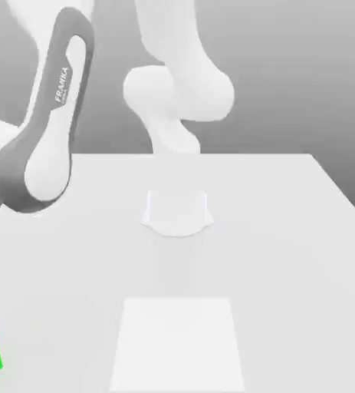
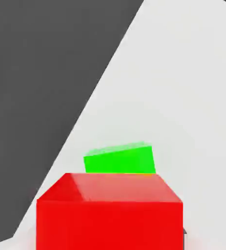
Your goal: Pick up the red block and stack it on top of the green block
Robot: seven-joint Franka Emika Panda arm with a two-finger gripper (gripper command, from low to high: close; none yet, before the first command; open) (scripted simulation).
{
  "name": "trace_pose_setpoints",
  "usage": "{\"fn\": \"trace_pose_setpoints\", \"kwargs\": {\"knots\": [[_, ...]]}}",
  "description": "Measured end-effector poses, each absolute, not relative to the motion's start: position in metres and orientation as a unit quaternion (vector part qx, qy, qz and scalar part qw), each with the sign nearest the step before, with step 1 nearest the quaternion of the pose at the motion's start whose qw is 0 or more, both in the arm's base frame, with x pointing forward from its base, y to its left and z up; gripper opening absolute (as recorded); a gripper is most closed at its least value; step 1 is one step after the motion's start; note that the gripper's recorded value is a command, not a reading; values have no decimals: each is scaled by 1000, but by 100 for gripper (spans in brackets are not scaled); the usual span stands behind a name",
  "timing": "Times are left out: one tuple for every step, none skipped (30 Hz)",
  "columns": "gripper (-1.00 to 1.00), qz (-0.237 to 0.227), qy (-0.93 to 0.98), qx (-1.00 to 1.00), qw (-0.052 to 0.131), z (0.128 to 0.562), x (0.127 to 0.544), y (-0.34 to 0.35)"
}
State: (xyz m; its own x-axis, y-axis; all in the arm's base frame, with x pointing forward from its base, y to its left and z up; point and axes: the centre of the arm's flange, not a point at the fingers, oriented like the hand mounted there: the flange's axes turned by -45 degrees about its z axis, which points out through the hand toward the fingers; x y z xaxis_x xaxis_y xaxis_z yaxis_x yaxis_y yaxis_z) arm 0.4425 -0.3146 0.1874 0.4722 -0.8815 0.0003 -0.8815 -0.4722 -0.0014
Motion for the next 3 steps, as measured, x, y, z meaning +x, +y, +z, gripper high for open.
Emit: {"fn": "trace_pose_setpoints", "kwargs": {"knots": [[100, 0, 514, -858, 1, 187, 443, -315], [100, 0, 514, -858, 1, 187, 443, -315], [100, 0, 514, -858, 1, 187, 443, -315]]}}
